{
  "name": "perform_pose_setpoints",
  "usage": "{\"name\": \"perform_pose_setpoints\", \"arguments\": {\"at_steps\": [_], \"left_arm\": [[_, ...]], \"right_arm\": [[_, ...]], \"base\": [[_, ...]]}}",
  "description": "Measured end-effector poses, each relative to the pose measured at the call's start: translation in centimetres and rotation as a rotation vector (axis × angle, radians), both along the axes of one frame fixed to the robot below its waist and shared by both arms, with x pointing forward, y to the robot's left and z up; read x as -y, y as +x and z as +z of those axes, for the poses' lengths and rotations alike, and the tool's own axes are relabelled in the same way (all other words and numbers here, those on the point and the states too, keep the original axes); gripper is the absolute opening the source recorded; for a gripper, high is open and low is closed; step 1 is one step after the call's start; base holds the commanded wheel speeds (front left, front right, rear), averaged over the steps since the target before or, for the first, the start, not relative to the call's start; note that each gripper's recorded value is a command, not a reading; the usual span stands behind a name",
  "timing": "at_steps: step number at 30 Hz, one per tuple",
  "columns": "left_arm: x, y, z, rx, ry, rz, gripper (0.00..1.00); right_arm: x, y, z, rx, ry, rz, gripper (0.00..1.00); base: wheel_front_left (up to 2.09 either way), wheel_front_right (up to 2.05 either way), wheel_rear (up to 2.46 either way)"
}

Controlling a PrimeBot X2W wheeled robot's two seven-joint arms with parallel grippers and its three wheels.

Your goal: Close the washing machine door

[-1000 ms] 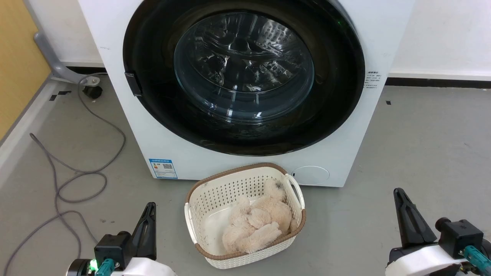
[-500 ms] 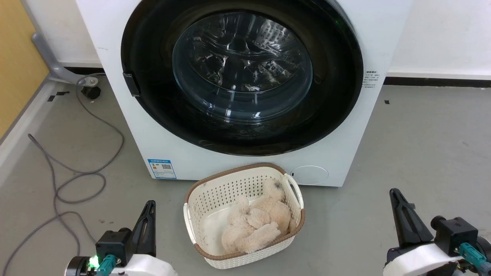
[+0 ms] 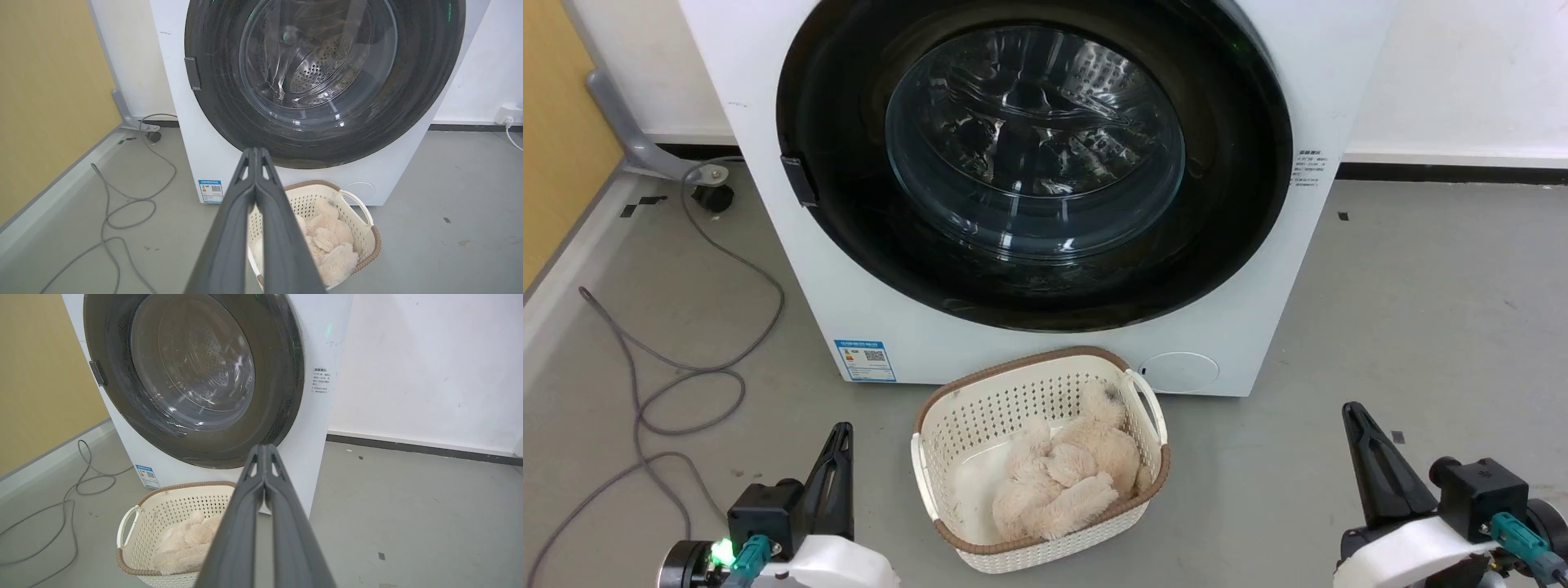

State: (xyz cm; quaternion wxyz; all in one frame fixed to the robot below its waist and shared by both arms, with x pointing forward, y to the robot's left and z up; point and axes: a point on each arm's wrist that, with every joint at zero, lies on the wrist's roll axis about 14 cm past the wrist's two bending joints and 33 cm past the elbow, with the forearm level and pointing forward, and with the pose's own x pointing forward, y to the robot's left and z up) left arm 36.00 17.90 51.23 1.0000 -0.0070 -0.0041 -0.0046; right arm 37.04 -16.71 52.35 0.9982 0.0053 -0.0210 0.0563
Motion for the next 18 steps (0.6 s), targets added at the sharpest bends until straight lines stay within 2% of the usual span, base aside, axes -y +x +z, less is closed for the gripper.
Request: {"name": "perform_pose_setpoints", "arguments": {"at_steps": [18], "left_arm": [[0.14,0.4,0.41,-0.008,0.019,-0.002,0.0]], "right_arm": [[-0.18,-0.04,-0.06,-0.021,-0.028,0.006,0.0]], "base": [[0.0,0.0,0.0]]}}
